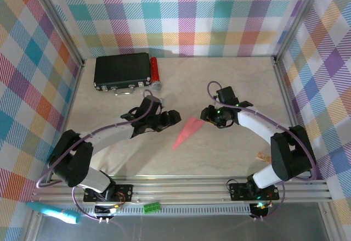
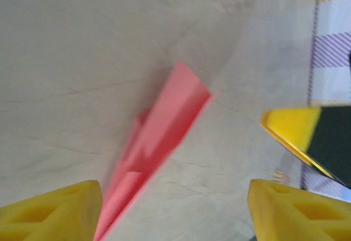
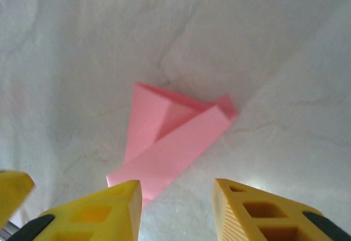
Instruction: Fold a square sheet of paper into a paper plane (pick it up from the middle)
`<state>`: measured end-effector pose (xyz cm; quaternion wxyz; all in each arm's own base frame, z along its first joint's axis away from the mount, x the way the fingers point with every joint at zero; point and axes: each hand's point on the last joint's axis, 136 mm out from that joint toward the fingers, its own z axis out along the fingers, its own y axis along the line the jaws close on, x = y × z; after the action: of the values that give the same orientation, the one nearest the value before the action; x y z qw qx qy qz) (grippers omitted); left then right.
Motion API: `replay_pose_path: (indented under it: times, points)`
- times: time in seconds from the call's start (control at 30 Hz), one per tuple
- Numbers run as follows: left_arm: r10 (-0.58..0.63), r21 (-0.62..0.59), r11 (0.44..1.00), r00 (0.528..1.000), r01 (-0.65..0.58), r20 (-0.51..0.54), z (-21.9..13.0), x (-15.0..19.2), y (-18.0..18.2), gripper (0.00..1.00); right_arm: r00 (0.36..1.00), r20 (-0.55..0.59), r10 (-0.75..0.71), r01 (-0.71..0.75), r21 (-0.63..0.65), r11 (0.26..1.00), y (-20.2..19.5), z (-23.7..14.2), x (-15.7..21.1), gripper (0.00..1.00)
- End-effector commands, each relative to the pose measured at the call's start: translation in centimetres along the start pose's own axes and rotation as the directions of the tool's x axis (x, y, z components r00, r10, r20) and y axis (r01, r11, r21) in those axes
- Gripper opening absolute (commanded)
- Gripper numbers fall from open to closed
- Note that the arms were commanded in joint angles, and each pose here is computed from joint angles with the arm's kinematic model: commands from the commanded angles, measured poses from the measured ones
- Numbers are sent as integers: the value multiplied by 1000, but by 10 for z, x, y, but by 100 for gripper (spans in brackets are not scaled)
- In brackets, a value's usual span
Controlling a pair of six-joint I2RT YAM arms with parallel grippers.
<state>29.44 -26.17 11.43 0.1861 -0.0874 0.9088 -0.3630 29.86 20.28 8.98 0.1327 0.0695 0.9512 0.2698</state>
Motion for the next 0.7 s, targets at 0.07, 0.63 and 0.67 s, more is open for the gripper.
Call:
replay_pose_path:
  times: [0.07, 0.63, 0.67]
  points:
    - [15, -171, 985, 999, -7, 41, -31, -1, 64, 83, 997, -61, 56, -50, 93, 994, 7, 5, 27, 40]
    - [46, -247, 969, 994, -19, 103, -77, -7, 112, 100, 1000, -26, 13, -2, 371, 929, 28, 30, 35, 66]
    - [47, -248, 969, 994, -21, 97, -77, -6, 114, 100, 1000, -26, 15, -4, 384, 923, 29, 33, 36, 67]
